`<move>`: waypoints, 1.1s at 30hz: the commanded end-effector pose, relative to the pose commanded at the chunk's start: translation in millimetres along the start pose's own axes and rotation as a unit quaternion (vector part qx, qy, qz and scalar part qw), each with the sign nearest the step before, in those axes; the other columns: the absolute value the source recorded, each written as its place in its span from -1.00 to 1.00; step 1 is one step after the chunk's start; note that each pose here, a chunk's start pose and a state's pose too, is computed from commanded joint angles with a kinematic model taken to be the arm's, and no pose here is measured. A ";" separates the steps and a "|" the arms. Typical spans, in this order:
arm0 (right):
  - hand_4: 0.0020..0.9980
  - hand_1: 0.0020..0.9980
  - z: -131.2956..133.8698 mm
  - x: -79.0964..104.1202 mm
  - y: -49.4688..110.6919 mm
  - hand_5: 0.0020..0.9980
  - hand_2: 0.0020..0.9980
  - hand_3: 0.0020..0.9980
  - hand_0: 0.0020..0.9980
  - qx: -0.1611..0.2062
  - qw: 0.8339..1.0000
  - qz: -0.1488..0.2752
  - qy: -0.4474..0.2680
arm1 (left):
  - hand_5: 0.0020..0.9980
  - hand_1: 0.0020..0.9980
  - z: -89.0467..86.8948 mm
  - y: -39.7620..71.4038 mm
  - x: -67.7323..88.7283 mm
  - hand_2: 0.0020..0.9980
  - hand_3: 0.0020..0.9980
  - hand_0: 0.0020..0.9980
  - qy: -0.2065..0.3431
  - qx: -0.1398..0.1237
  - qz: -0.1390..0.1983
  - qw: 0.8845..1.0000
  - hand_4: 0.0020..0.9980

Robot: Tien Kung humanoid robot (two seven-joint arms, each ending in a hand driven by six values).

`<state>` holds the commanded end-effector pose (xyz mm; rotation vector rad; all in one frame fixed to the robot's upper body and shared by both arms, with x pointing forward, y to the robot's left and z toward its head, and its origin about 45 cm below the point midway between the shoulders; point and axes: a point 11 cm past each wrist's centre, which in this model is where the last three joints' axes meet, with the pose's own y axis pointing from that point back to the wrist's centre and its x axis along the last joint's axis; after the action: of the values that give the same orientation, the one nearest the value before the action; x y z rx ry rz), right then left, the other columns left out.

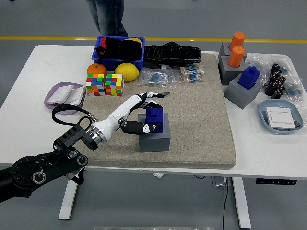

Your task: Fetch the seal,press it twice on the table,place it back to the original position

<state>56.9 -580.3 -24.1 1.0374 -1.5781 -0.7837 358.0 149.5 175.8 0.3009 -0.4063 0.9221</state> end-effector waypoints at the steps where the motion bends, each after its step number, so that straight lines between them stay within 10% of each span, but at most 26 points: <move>1: 0.58 0.37 0.1 0.0 0.0 -0.11 0.31 0.23 0.57 0.000 1.000 0.000 0.000 | -1.00 0.45 0.1 -0.4 0.6 0.42 0.70 0.36 0.000 0.000 0.000 1.000 0.67; 21: 0.58 0.37 0.1 0.0 0.0 -0.11 0.31 0.23 0.57 0.000 1.000 0.000 -0.002 | -1.00 0.93 4.8 -3.5 3.1 0.84 0.83 0.78 0.009 0.002 -0.009 1.000 0.99; 29: 0.58 0.36 0.2 0.5 0.1 -0.11 0.31 0.23 0.57 0.000 1.000 0.000 0.000 | -0.99 0.93 19.0 -2.6 26.6 0.85 0.84 0.79 0.030 -0.014 0.016 0.999 1.00; 30: 0.58 0.37 -0.2 0.7 0.2 -0.12 0.31 0.23 0.57 0.000 1.000 0.000 0.000 | -0.30 0.98 19.5 -2.3 33.0 0.95 0.91 0.87 0.032 -0.013 0.022 0.999 1.00; 33: 0.58 0.37 -1.0 0.8 0.2 -0.12 0.31 0.23 0.57 0.001 1.000 0.000 0.001 | -0.30 0.98 15.2 1.8 59.9 0.95 0.91 0.87 0.034 -0.004 0.052 0.998 1.00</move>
<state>57.8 -581.0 -23.3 1.0394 -1.5777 -0.7823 385.5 186.4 217.0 0.2425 -0.3653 1.0297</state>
